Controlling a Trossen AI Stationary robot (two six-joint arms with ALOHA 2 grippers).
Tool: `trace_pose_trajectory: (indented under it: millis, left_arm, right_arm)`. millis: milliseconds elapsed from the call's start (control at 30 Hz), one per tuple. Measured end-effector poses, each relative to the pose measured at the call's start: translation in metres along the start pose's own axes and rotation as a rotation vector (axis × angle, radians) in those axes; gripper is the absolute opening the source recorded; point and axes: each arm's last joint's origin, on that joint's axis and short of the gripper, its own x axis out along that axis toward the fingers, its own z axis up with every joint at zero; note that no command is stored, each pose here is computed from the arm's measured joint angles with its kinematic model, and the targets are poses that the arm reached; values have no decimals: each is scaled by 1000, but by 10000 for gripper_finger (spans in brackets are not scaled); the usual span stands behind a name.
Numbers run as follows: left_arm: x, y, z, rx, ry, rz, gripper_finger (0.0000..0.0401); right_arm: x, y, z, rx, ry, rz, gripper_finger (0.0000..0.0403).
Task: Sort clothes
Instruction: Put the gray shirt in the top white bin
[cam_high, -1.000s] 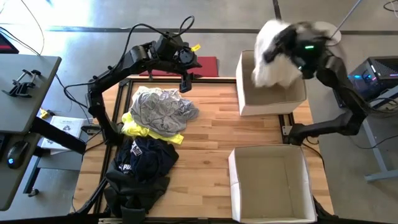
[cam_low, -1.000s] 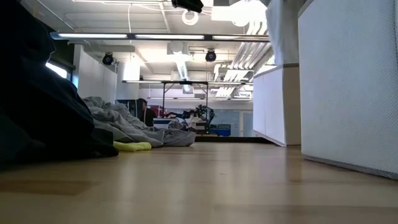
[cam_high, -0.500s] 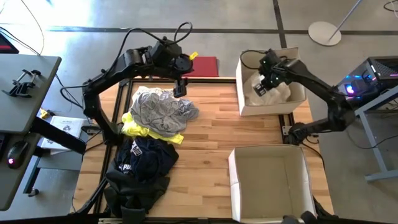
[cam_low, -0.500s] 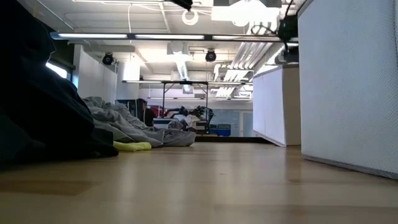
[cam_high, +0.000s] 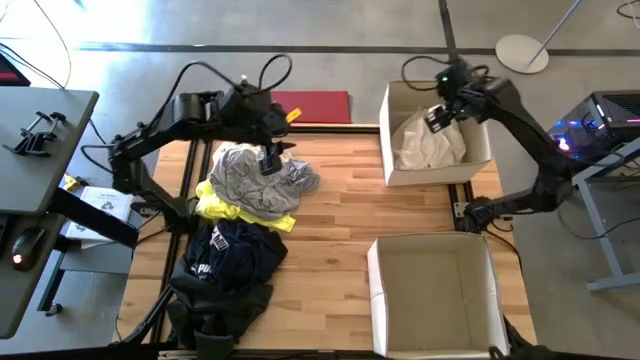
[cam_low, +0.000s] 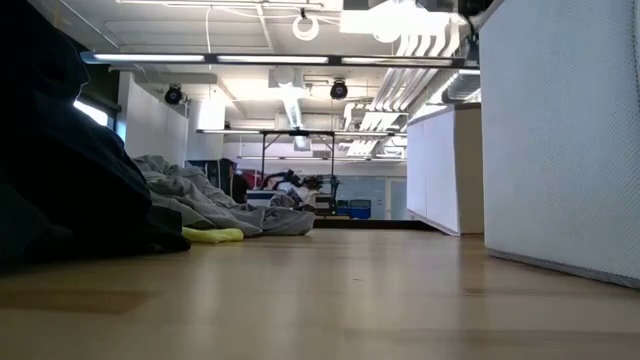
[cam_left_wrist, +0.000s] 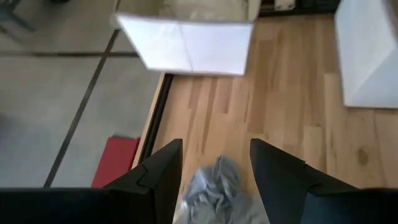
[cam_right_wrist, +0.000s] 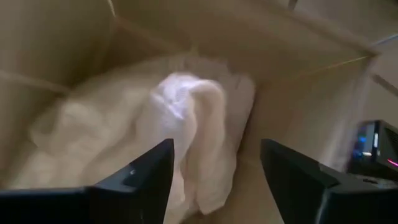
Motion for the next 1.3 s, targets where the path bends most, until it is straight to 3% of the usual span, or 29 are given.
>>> trace_pose_trajectory:
  millis: [200,467,733,867,1000,1200,1300]
  left_arm:
    - [1,-17,-44,-77,-42,54,174]
    - [19,-35,-122,-240,40,111,174]
    - [69,-43,-165,-310,143,135,174]
    - [102,-39,-177,-316,293,164,174]
    - [136,-33,-188,-304,436,182,181]
    - [183,-26,-212,-325,648,183,198]
    - [204,-30,-222,-284,732,175,178]
  right_arm:
    - [-29,11,-15,-76,-185,157,228]
    - [-28,66,-55,-257,-390,627,228]
    - [-56,113,-95,-347,-725,981,228]
    - [-72,131,-111,-406,-822,1127,228]
    - [-83,143,-124,-453,-862,1207,229]
    - [-90,149,-137,-461,-870,1157,228]
    - [-91,153,-141,-460,-866,1131,228]
